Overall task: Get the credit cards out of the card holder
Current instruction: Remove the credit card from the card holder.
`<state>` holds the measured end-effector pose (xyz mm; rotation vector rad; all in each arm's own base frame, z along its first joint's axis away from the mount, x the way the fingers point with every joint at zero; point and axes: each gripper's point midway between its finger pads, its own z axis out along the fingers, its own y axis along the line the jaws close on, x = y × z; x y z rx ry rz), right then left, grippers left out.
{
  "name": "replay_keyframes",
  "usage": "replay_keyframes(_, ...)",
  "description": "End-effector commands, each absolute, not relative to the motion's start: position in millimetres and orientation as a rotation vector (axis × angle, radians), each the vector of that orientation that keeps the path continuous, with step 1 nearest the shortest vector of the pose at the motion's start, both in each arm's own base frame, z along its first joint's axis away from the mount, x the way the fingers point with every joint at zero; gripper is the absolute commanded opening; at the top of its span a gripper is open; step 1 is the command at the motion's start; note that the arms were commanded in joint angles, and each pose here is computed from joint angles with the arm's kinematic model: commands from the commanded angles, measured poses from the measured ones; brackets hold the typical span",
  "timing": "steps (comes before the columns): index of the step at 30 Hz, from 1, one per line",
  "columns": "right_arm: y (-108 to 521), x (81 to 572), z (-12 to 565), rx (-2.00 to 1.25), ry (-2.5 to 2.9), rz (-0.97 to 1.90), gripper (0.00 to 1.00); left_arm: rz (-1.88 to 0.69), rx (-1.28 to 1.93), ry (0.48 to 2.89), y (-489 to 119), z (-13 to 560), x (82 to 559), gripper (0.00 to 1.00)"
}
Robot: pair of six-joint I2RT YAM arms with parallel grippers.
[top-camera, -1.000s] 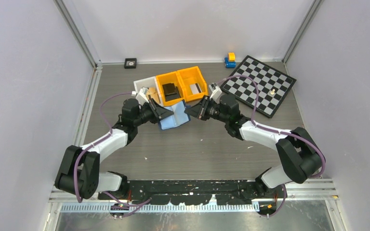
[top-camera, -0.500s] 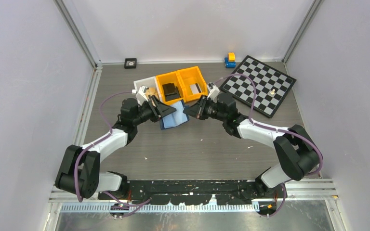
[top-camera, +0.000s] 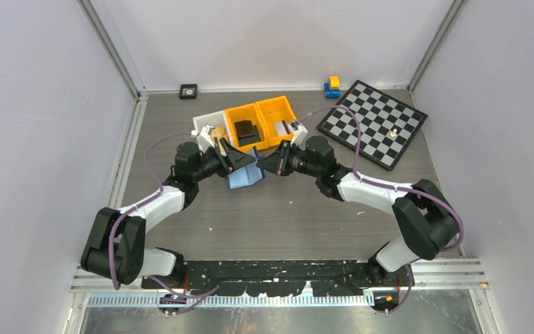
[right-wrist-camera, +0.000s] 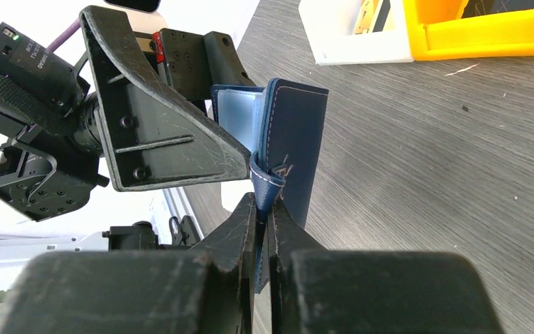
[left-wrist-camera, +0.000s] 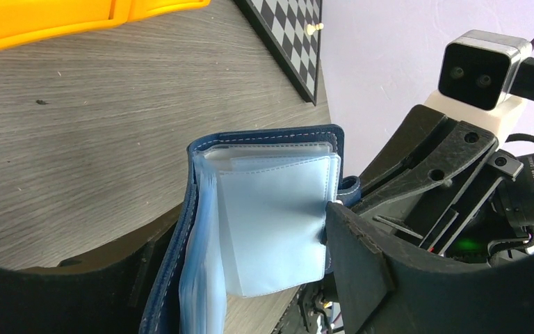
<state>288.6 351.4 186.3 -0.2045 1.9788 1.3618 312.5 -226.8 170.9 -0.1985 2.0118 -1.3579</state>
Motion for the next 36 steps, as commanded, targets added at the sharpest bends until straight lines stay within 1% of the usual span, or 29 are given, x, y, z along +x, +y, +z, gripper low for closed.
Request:
replay_keyframes(1,371.0,268.9,204.4,-0.34,1.929,1.453,0.01,-1.394,-0.121,1.924,-233.1,195.4,314.8,0.67)
replay_keyframes(2,371.2,269.1,203.8,-0.339,1.932,1.454,0.01,-1.393,-0.121,1.925,-232.9,195.2,314.6,0.68)
replay_keyframes(3,371.3,269.0,203.8,-0.336,1.933,1.455,0.03,-1.391,-0.122,1.926,-232.8,195.2,314.9,0.67)
replay_keyframes(4,370.9,269.9,203.7,-0.326,1.933,1.452,0.09,-1.387,-0.125,1.927,-232.3,194.9,315.0,0.65)
replay_keyframes(5,370.2,270.9,203.4,-0.314,1.933,1.45,0.15,-1.38,-0.128,1.931,-231.9,193.5,315.3,0.6)
replay_keyframes(6,369.6,271.4,203.3,-0.306,1.931,1.447,0.18,-1.373,-0.134,1.934,-231.0,193.0,315.9,0.54)
replay_keyframes(7,368.8,271.9,202.2,-0.3,1.932,1.442,0.19,-1.363,-0.141,1.943,-230.0,190.9,315.8,0.46)
replay_keyframes(8,368.1,272.6,202.0,-0.293,1.933,1.439,0.2,-1.357,-0.141,1.943,-229.6,191.2,316.3,0.43)
replay_keyframes(10,367.3,273.9,201.9,-0.286,1.933,1.434,0.22,-1.348,-0.143,1.945,-228.6,190.9,316.2,0.33)
replay_keyframes(12,365.4,275.2,201.1,-0.273,1.936,1.429,0.24,-1.338,-0.147,1.946,-227.4,190.8,316.4,0.28)
replay_keyframes(14,361.0,279.6,199.6,-0.243,1.943,1.419,0.26,-1.327,-0.149,1.945,-226.1,191.4,316.4,0.24)
replay_keyframes(18,348.3,290.6,198.8,-0.159,1.941,1.418,0.27,-1.316,-0.157,1.942,-224.1,192.1,316.8,0.24)
replay_keyframes(21,339.3,297.9,198.2,-0.104,1.938,1.435,0.19,-1.316,-0.162,1.94,-223.2,192.4,316.3,0.24)
replay_keyframes(24,334.6,303.3,194.8,-0.069,1.951,1.436,0.11,-1.34,-0.155,1.913,-224.0,197.8,315.0,0.26)
replay_keyframes(27,332.3,306.1,193.5,-0.047,1.948,1.463,0.03,-1.373,-0.148,1.879,-224.1,203.7,313.7,0.31)
replay_keyframes(28,332.6,306.0,194.2,-0.048,1.944,1.474,0.01,-1.379,-0.148,1.872,-223.8,205.1,314.0,0.35)
replay_keyframes(31,334.5,304.4,196.0,-0.075,1.943,1.48,0.01,-1.382,-0.144,1.868,-223.6,206.1,313.7,0.63)
replay_keyframes(33,336.2,301.9,198.1,-0.09,1.938,1.48,0.0,-1.377,-0.138,1.877,-223.9,204.4,313.9,0.73)
replay_keyframes(36,340.9,296.1,202.7,-0.128,1.924,1.488,0.01,-1.37,-0.141,1.898,-224.7,200.3,315.3,0.82)
